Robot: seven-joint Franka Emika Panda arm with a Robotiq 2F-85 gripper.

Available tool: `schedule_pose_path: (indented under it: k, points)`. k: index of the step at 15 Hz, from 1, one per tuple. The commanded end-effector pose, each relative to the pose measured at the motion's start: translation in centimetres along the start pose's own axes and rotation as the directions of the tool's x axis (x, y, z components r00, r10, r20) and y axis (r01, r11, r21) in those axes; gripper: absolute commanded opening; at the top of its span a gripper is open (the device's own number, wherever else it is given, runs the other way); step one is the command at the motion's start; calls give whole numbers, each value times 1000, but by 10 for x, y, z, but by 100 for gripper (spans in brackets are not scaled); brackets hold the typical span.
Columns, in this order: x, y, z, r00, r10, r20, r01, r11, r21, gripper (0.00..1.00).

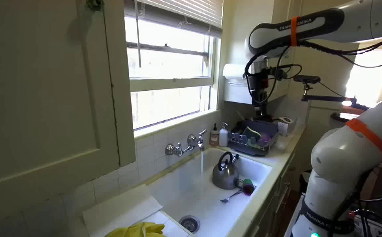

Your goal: Turn the tap to the right and close the tap

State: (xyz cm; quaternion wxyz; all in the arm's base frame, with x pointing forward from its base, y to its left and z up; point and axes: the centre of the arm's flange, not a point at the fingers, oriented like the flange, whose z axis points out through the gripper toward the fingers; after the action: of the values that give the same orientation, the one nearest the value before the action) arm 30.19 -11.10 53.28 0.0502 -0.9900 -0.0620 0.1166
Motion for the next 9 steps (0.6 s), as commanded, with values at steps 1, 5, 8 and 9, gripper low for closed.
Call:
schedule_pose_path:
  k: [1,5,8,9]
  points:
    - [0,0,0,1000,0,0,0,1000,0,100]
    - [0,0,0,1000,0,0,0,1000,0,100]
    - [18,-2,6,999,44,-21,-44,999,1,100]
    - [26,-3,8,997,56,-44,-56,998,3,100]
